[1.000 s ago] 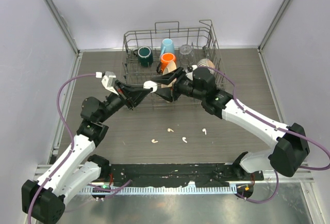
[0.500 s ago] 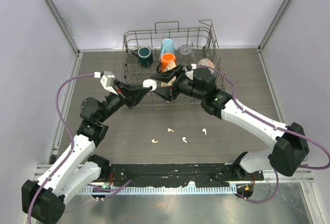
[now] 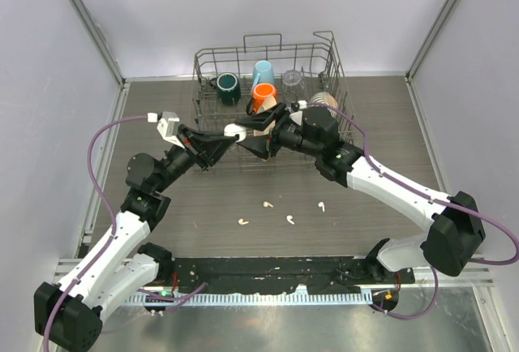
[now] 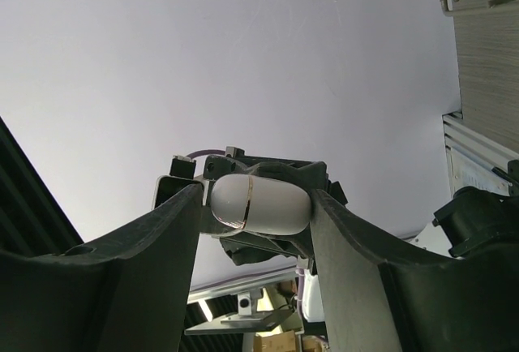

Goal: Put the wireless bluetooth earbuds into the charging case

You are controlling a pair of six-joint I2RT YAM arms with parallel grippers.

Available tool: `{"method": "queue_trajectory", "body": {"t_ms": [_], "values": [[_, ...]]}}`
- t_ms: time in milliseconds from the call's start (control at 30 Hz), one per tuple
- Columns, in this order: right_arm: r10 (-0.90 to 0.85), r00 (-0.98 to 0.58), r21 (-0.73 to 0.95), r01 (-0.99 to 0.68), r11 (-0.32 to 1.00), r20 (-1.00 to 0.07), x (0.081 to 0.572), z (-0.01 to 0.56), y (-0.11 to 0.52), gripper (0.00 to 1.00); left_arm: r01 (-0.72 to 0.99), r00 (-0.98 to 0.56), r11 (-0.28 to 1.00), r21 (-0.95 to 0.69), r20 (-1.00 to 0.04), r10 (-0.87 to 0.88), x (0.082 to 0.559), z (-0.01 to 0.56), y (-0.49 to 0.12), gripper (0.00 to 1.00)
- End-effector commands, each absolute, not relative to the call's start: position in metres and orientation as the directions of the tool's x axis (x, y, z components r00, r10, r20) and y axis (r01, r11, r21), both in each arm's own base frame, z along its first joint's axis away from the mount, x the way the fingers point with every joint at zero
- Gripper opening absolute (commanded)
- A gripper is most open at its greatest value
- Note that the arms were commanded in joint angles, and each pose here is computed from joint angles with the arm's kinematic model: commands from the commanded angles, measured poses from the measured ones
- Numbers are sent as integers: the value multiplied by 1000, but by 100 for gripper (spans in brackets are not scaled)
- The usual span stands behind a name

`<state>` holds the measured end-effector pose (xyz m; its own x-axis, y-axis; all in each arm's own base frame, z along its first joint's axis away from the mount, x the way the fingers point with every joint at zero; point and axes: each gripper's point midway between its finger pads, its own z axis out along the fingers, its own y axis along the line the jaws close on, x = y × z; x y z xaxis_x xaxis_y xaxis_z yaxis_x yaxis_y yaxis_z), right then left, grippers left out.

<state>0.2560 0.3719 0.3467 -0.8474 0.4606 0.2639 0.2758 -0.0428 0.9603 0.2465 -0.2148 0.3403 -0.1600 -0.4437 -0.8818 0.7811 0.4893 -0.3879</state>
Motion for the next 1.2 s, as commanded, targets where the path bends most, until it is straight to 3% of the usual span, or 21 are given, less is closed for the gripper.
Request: {"method": "queue_trajectory", "body": {"t_ms": [0,133,200,233,267,533,933,1067,1167], "values": [[406,-882,971,214,-110,240,248,375,376,59,792,-132,486,-370,-881,-455,246,347,-215,0],[389,-891,972,205,-114,234,246,376,378,48,796,-140,478,-372,-881,-453,247,345,-217,0],[384,-894,973,201,-113,230,246,375,379,38,798,-148,471,-375,-880,-452,247,345,-219,0],[382,-896,974,195,-115,225,246,377,379,26,801,-154,466,-377,-881,-448,246,344,-220,0],[379,-899,975,189,-114,219,245,377,380,21,801,-153,466,-376,-881,-448,247,344,-220,0],[374,-902,976,188,-105,214,244,372,380,3,802,-159,458,-383,-876,-455,248,344,-221,5],[360,-908,976,188,-111,216,243,370,382,1,804,-173,445,-395,-871,-461,248,343,-223,9],[373,-902,976,187,-112,216,243,369,380,1,807,-172,442,-392,-871,-460,247,344,-223,22],[380,-901,978,181,-107,208,244,371,379,1,812,-166,437,-386,-872,-461,245,346,-223,24]]}}
